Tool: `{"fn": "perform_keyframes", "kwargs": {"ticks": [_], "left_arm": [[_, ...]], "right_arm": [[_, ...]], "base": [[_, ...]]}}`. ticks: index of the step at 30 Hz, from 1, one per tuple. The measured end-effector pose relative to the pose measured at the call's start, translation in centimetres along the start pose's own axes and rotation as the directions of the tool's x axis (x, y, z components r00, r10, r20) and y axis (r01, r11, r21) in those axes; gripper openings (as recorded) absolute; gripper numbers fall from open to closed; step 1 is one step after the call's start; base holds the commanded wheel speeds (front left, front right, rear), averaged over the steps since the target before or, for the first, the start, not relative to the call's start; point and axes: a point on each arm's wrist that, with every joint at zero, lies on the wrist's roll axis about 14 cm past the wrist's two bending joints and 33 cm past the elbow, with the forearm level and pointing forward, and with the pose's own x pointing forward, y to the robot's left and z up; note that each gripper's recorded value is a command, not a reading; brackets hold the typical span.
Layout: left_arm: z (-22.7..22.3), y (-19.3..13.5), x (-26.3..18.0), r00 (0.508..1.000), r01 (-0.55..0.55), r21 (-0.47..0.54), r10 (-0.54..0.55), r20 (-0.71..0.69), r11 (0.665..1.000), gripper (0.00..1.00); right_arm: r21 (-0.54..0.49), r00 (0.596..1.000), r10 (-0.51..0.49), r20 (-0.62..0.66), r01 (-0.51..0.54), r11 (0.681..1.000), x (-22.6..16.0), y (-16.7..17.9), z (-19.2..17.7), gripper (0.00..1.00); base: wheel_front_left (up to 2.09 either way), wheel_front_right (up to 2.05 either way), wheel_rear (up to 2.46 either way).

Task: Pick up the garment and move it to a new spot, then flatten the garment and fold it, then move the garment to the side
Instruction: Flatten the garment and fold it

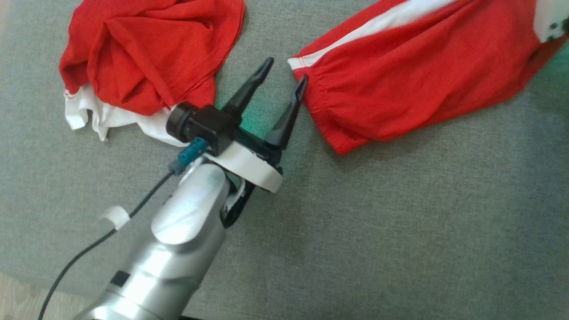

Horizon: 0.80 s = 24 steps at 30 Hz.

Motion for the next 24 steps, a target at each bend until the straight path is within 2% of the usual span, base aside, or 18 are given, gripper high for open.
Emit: {"fn": "perform_keyframes", "kwargs": {"ticks": [6,11,14,19,24], "left_arm": [[2.9,1.3,0.5,0.996,-0.044,0.011,0.043,0.077,0.999,1.0],[7.2,2.0,-0.2,0.976,-0.094,0.005,0.091,0.197,0.996,1.0],[8.4,2.2,-1.0,0.965,-0.114,-0.003,0.112,0.236,0.993,1.0],[9.4,1.8,-3.7,0.947,-0.147,-0.046,0.154,0.282,0.988,1.0],[10.3,1.0,-5.8,0.931,-0.164,-0.057,0.174,0.32,0.985,1.0]], "right_arm": [[0.051,0.993,-0.057,0.102,0.052,0.997,-1.1,-1.2,1.9,1.0],[0.137,0.97,-0.136,0.203,0.109,0.985,-4.1,-3.2,4.5,1.0],[0.174,0.962,-0.152,0.227,0.113,0.978,-5.5,-3.2,5.1,1.0],[0.245,0.931,-0.178,0.318,0.101,0.964,-9.9,-3.1,6.8,1.0],[0.259,0.909,-0.219,0.356,0.13,0.957,-14.7,-3.1,5.9,1.0]], "base": [[0.0,0.0,0.0],[0.0,0.0,0.0],[0.0,0.0,0.0],[0.0,0.0,0.0],[0.0,0.0,0.0]]}}
